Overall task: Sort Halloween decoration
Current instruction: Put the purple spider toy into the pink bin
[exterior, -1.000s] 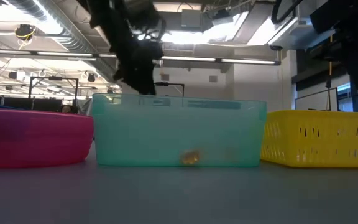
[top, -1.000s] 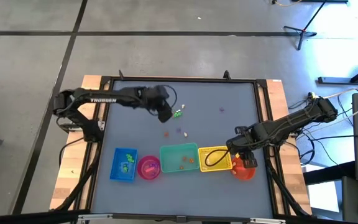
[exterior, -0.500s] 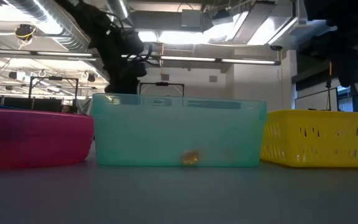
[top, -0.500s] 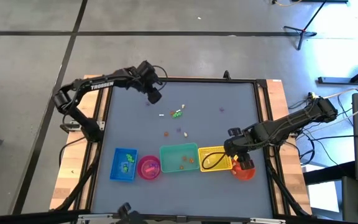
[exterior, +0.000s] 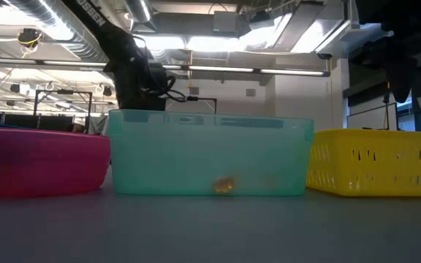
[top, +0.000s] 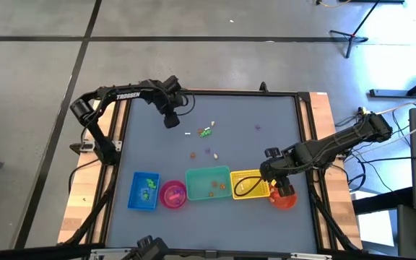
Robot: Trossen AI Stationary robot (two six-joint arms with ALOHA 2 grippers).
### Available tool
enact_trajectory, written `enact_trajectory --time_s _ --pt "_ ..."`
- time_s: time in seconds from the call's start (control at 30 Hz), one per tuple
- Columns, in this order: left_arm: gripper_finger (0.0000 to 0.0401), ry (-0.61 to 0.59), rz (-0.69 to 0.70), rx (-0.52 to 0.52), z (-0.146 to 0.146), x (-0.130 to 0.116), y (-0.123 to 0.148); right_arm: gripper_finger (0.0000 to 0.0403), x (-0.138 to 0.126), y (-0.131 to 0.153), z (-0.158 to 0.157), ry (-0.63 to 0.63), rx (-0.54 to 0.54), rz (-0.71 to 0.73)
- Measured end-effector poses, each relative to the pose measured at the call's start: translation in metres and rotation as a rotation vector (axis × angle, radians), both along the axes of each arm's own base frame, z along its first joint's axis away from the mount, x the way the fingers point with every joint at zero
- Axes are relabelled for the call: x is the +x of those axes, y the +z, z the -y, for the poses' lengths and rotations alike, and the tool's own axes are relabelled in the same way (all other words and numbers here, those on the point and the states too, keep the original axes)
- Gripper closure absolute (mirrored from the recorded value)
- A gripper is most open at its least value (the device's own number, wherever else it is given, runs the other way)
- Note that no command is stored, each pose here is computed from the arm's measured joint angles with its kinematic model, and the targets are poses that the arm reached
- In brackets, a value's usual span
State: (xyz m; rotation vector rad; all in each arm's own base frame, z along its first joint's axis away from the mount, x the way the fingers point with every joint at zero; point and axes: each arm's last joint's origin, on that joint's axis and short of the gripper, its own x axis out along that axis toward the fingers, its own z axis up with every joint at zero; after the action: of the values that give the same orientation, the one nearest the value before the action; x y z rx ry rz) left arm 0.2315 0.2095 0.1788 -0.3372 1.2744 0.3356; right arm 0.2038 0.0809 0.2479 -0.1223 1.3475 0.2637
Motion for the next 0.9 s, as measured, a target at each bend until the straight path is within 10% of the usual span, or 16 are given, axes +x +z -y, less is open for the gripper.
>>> enact_trajectory --time_s 0.9 --pt "0.0257 -0.046 -0.078 0.076 -0.0028 0.0002 -0.0054 0.0212 0.0000 0.0000 0.0001 -0.001 -0.004 0.001"
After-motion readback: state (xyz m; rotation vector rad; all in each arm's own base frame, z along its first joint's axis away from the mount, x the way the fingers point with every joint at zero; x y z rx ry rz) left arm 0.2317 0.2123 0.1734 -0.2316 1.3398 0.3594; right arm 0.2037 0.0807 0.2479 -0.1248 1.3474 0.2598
